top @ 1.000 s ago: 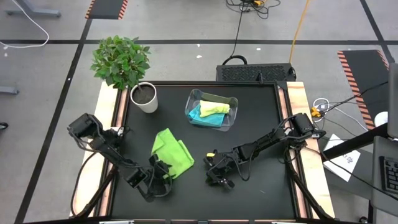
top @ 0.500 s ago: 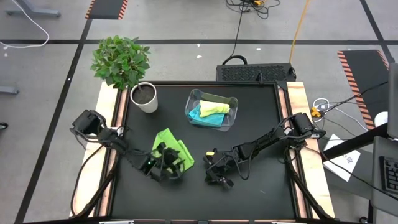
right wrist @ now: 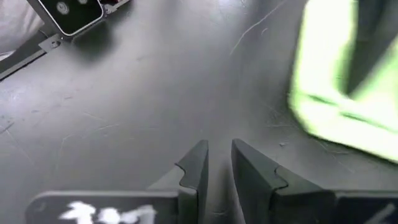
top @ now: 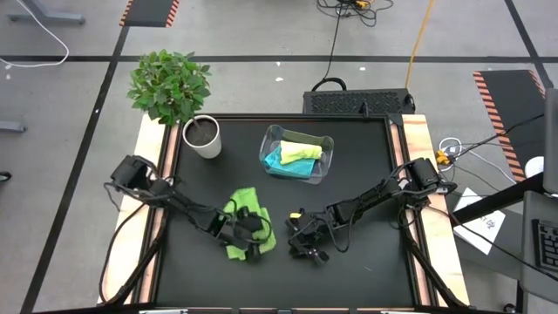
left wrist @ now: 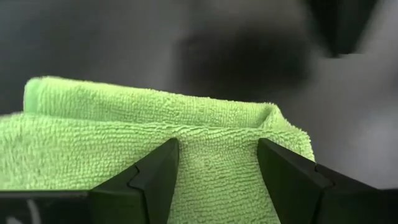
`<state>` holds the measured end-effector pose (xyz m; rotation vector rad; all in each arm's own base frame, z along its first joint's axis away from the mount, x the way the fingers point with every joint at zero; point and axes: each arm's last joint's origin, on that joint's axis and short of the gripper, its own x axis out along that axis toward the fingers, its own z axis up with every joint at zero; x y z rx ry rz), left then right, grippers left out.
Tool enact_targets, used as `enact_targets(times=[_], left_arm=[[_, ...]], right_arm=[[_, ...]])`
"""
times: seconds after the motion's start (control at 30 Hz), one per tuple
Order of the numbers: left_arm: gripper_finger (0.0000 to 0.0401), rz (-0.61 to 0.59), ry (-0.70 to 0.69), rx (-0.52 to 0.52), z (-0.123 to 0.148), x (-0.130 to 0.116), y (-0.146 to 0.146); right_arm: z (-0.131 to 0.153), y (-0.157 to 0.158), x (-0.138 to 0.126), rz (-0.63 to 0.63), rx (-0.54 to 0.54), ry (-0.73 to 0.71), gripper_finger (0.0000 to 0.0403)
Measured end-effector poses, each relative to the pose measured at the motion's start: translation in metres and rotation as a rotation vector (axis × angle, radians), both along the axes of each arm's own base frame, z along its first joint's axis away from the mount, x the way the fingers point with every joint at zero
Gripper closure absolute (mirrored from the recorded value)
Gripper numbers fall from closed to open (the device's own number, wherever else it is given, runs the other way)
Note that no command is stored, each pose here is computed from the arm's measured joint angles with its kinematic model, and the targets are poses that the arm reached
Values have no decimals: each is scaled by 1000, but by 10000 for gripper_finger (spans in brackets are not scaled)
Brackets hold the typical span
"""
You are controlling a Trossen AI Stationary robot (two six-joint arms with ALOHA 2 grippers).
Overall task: Fold microfiber towels
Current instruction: Fold the green towel
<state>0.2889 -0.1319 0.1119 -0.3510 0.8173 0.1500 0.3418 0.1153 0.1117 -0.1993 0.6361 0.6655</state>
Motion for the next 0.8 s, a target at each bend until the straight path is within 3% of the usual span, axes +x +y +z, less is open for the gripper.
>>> enact_targets(times=[0.27, 0.5, 0.63, 0.8], left_arm=[[176, -108, -3, -76, -10, -10, -33], [176, -214, -133, 65, 6, -23, -53], [176, -206, -246, 85, 31, -26, -59], [176, -177, -274, 90, 41, -36, -66]], right_arm=[[-7, -4, -6, -6, -6, 19, 339], [-9, -10, -7, -21, 8, -32, 339], [-8, -12, -7, -27, 18, -67, 339], [-3, -11, -4, -25, 36, -126, 339]])
